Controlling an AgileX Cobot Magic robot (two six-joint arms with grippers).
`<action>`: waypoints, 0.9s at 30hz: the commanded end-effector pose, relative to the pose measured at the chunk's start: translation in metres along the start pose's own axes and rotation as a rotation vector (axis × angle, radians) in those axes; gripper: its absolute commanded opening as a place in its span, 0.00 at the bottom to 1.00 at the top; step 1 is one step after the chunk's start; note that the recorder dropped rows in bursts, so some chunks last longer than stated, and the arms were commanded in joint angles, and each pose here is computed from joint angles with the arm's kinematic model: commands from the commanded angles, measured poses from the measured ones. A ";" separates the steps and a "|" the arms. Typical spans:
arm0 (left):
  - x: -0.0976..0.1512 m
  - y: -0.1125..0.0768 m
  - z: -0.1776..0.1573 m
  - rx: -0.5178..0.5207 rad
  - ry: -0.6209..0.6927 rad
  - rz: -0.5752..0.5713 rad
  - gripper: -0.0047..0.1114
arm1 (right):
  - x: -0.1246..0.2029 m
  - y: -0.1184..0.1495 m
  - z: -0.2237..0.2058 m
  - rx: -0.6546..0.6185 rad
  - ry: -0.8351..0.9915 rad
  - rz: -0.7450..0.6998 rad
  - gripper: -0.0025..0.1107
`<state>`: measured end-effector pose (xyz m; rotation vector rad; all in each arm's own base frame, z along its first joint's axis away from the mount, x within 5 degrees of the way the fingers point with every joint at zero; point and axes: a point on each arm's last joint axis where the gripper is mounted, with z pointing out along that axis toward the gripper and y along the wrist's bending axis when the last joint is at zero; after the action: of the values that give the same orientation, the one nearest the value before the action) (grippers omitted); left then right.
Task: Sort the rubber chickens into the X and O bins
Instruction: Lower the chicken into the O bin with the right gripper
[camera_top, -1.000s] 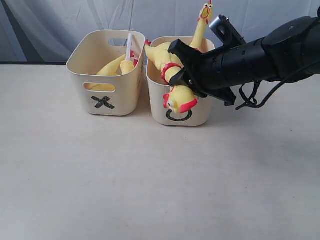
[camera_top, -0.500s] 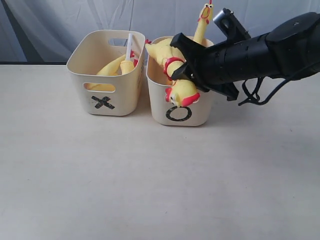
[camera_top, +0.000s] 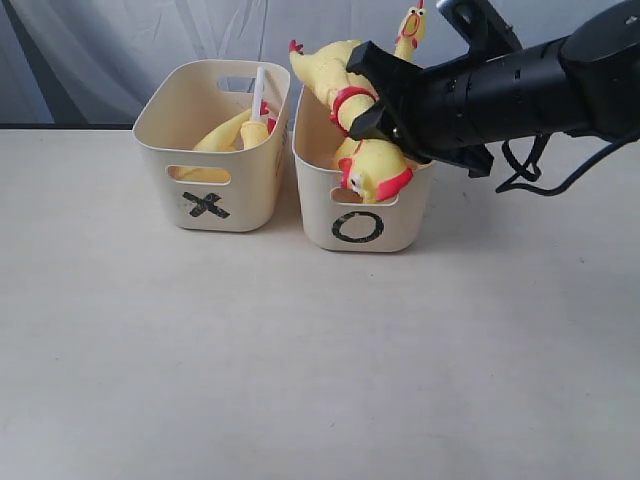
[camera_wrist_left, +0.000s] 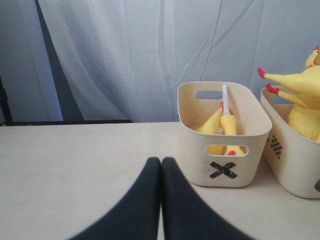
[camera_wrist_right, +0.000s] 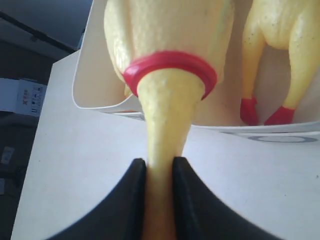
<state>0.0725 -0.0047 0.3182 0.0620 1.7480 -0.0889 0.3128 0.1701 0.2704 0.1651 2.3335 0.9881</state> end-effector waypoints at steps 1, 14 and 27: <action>0.001 0.000 -0.001 0.004 -0.005 -0.001 0.04 | -0.002 -0.003 -0.005 0.053 -0.006 -0.038 0.01; 0.001 0.000 -0.001 0.004 -0.005 -0.001 0.04 | -0.003 -0.012 -0.005 0.146 -0.012 -0.146 0.01; 0.001 0.000 -0.001 0.003 -0.006 0.002 0.04 | -0.003 -0.015 -0.004 0.171 -0.003 -0.199 0.13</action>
<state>0.0725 -0.0047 0.3182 0.0620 1.7480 -0.0889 0.3125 0.1584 0.2596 0.0000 2.4127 0.7056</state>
